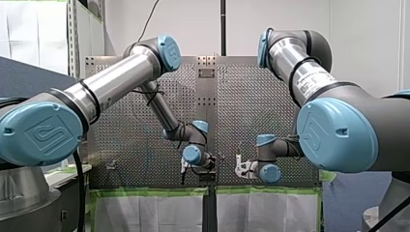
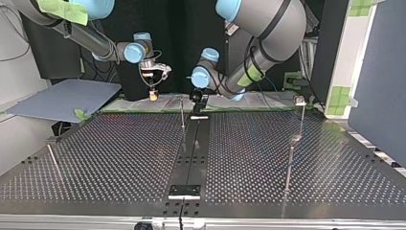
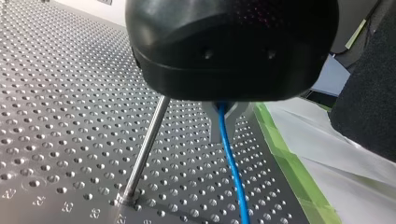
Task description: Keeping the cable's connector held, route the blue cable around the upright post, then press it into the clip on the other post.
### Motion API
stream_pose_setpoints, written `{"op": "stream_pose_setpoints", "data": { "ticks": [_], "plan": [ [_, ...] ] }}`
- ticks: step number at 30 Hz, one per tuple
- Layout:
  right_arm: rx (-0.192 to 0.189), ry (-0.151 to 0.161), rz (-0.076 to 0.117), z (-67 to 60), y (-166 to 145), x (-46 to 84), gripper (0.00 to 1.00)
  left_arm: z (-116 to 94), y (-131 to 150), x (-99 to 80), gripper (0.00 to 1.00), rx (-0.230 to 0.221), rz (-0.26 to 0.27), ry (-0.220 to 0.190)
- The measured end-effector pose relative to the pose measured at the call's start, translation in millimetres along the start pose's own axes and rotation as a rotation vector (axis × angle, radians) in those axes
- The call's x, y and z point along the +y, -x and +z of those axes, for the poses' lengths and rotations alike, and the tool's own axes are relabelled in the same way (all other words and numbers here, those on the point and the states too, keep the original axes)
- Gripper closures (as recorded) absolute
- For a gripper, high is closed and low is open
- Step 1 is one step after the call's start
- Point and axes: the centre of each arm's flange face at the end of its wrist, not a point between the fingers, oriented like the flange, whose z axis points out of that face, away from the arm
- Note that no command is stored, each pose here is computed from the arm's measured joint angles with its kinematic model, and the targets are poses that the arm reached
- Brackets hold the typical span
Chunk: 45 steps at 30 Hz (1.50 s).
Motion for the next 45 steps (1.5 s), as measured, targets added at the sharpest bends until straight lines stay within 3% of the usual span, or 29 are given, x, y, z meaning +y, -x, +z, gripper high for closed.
{"op": "stream_pose_setpoints", "data": {
  "ticks": [7,16,22,27,37,41,45],
  "plan": [
    [0.003,0.001,-0.012,2.2,-1,0.4,1.00,2,1,5.7,1.00,0.005,0.003,0.003],
    [-0.066,0.008,-0.088,-8.3,7,-0.9,1.00,-1,1,5.6,1.00,0.022,0.070,0.016],
    [-0.085,0.006,-0.107,-21.6,16,-3.2,1.00,-11,-4,0.9,1.00,0.075,0.147,0.041],
    [-0.079,0.005,-0.109,-31.2,21,-4.4,1.00,-19,-4,-4.6,1.00,0.113,0.198,0.047],
    [-0.035,-0.022,-0.106,-28.6,12,-4.3,1.00,-28,21,-16.2,1.00,0.088,0.205,0.042],
    [-0.003,-0.030,-0.086,-24.2,-4,-3.4,1.00,-28,22,-16.1,1.00,0.086,0.194,0.042],
    [0.040,-0.029,-0.052,-17.7,-26,-0.9,1.00,-27,22,-14.5,1.00,0.085,0.182,0.043]
  ]
}}
